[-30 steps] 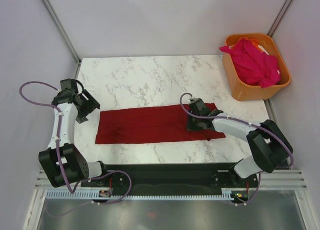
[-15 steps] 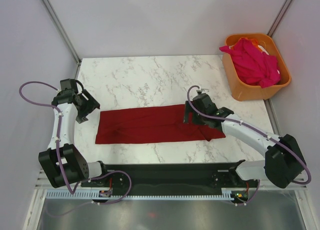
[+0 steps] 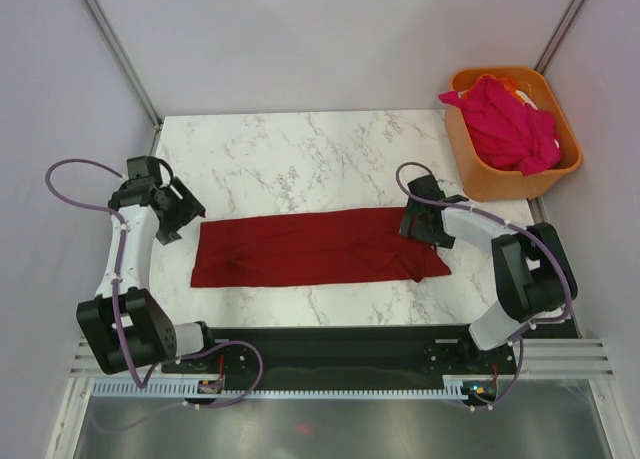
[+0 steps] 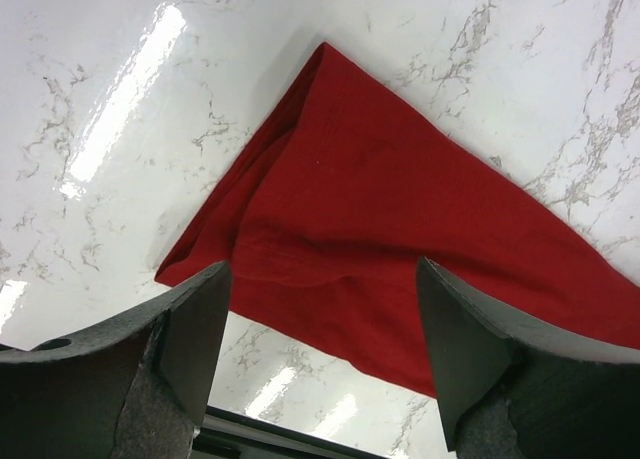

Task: Fold and stack the t-shirts
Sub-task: Fold the tshirt

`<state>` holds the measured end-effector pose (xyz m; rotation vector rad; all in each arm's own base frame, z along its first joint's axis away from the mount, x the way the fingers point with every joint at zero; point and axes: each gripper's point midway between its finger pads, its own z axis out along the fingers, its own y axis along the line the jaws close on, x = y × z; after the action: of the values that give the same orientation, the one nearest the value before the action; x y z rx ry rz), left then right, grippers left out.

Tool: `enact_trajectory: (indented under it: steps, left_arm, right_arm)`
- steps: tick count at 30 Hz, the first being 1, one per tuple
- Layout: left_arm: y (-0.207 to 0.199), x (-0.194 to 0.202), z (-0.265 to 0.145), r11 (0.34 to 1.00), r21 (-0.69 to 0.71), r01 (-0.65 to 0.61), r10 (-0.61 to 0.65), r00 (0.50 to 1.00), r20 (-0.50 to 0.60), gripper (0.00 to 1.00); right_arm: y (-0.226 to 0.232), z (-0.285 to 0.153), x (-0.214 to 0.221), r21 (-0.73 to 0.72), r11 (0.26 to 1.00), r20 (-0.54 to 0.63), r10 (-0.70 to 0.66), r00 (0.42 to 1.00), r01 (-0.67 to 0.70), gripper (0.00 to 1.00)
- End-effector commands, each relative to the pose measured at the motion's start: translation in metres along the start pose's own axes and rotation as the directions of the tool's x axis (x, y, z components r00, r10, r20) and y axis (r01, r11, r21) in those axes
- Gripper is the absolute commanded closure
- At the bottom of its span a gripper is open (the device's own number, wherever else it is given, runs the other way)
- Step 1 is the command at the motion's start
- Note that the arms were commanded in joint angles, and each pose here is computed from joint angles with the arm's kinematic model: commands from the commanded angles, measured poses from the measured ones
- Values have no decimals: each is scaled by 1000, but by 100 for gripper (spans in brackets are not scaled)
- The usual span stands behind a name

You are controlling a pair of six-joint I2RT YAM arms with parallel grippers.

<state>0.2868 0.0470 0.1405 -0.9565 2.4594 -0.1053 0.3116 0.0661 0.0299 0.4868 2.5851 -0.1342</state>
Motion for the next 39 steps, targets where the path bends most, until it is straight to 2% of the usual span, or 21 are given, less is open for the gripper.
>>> enact_trajectory:
  steps: [1,3,5,6,7,9,10,13,16,19,20,22,23,24,25,27,30,31,33,36,39]
  left_arm:
    - [-7,-3,-5,998,40,-47,46,999,24,19]
    - [-8,-3,-5,998,41,-48,47,999,27,19]
    - [-8,-2,-5,998,39,-52,51,998,24,19]
    - [-8,-2,-5,998,40,-51,50,998,24,19]
    - [-9,-1,-3,998,42,-53,52,999,14,19]
    - [-10,0,-2,998,44,-54,54,999,8,19]
    - [-11,0,-2,997,47,-57,56,998,8,19]
    - [-13,3,-1,997,48,-64,64,998,1,19]
    - [-13,3,0,997,47,-66,66,998,1,19]
    - [-14,4,4,997,44,-62,63,998,-14,20]
    - [-14,4,6,997,43,-62,63,998,-19,20]
    - [-14,6,8,997,42,-61,63,998,-29,20]
    - [-13,6,8,998,38,-60,61,998,-29,20]
    - [-13,6,9,998,34,-61,62,998,-27,20]
    - [-13,6,9,998,32,-63,64,998,-27,20]
    - [-11,6,9,997,24,-69,69,997,-23,20]
    - [-11,7,8,997,24,-69,69,997,-20,20]
    - [-12,7,7,997,27,-70,70,997,-16,20]
    - [-13,6,6,997,29,-71,72,997,-12,20]
    - [-14,6,4,997,35,-75,76,997,-6,20]
    - [-15,5,0,996,41,-74,74,997,6,20]
  right_arm:
    - [2,14,2,23,1000,-17,-8,1000,9,6]
    - [-4,24,13,49,999,-41,-18,999,20,11]
    - [-6,30,21,55,998,-61,-16,998,19,29]
    - [-6,32,22,52,999,-60,-12,998,15,38]
    - [-3,33,22,38,999,-56,-7,998,9,63]
    - [0,36,21,31,999,-57,-4,998,6,78]
    - [5,37,18,16,1000,-52,-6,999,7,90]
    - [32,45,-9,-34,999,-31,-33,999,32,100]
    - [86,61,-54,-136,987,9,-83,996,84,100]
    - [174,72,-105,-307,939,83,-138,987,157,100]
    - [223,74,-137,-378,908,152,-130,980,179,100]
    - [279,65,-168,-486,847,228,-116,967,216,100]
    - [330,47,-199,-588,766,326,-71,943,261,93]
    - [357,30,-208,-671,680,359,-48,932,294,66]
    - [378,8,-229,-731,618,400,42,916,291,3]
    - [388,-23,-263,-771,568,451,169,876,288,2]
    - [362,-47,-265,-747,609,468,194,862,268,2]
    - [350,-56,-274,-722,641,503,224,835,262,2]
    - [316,-66,-264,-676,703,495,211,843,221,2]
    - [287,-75,-217,-695,709,373,207,904,125,2]
    - [286,-82,-129,-752,655,193,121,974,68,2]
